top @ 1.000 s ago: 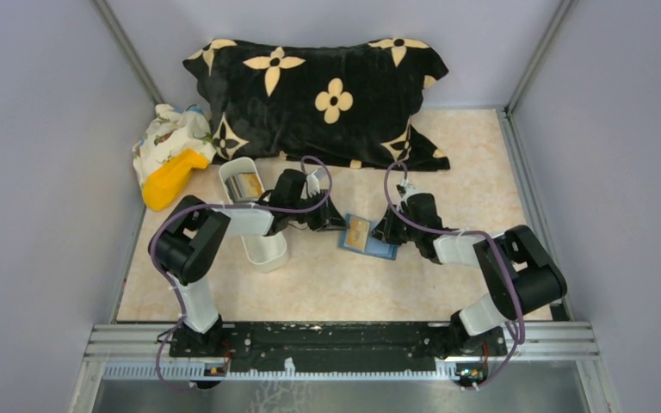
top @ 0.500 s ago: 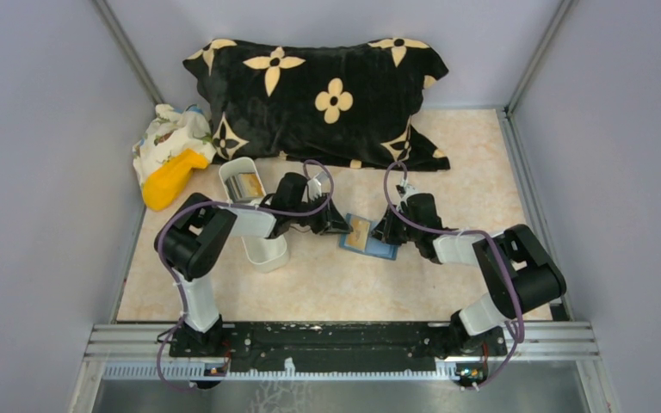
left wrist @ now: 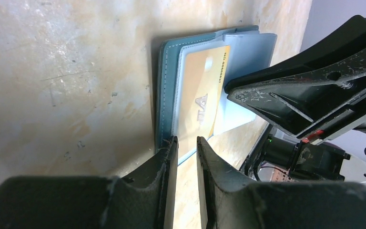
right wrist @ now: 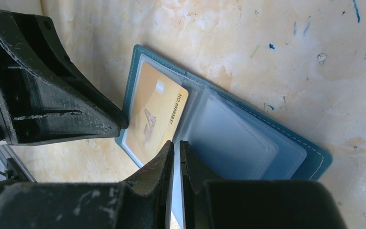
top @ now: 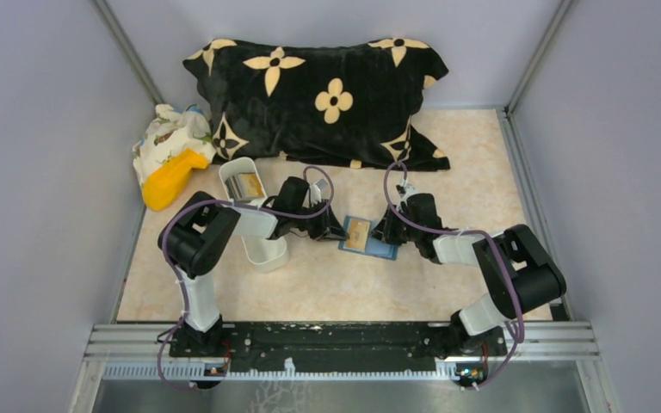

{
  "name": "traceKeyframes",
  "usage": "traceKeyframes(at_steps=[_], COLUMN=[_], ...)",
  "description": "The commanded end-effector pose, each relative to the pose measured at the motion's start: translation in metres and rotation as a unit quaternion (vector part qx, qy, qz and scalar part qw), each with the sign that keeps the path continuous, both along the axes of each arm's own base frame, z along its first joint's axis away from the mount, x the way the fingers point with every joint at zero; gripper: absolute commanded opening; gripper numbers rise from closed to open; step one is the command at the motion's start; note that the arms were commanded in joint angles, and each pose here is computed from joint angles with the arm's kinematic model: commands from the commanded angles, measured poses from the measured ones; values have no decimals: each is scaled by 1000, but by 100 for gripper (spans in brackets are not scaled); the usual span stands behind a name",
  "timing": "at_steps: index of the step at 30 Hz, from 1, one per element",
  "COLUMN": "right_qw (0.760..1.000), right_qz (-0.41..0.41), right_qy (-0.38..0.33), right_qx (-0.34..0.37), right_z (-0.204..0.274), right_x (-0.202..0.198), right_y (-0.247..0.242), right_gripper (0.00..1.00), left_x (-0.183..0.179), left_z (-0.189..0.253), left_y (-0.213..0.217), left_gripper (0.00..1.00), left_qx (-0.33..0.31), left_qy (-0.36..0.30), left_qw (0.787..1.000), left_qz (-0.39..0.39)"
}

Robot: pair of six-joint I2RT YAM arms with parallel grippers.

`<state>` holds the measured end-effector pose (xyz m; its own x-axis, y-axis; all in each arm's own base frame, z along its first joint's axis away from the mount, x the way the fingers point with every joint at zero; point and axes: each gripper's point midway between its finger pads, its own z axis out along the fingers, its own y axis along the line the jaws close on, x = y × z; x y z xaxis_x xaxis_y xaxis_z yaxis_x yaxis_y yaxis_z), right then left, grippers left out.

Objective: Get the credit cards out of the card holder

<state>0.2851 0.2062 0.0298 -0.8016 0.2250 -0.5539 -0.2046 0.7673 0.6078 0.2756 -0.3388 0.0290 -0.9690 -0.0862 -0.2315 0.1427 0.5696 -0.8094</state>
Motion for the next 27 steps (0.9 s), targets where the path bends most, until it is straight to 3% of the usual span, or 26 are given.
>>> traceKeyframes(at_steps=[1,6,10,21,27], right_qw=[1000,1000,999,998,998], right_qz=[-7,-6,-1,10,11], right_qy=[-22,-7,5,18,13], right_qx=[14,30,41,51,61], right_z=[10,6,0,-15,-11], right_x=[8,6,4,-2,-2], right_y=[1,5,9,13,15], right_gripper=[11,45,55,51,36], left_x=[-4,-7,-8,-8,-8], left_z=[-21,-26,-29,-31,-31], left_y=[5,5,5,4,4], left_gripper=[28,28,28,28,28], left_qx=[30,32,34,34,34], left_qy=[11,18,22,25,26], left_qw=[999,999,999,999,999], left_qz=[-5,-7,-8,-9,-9])
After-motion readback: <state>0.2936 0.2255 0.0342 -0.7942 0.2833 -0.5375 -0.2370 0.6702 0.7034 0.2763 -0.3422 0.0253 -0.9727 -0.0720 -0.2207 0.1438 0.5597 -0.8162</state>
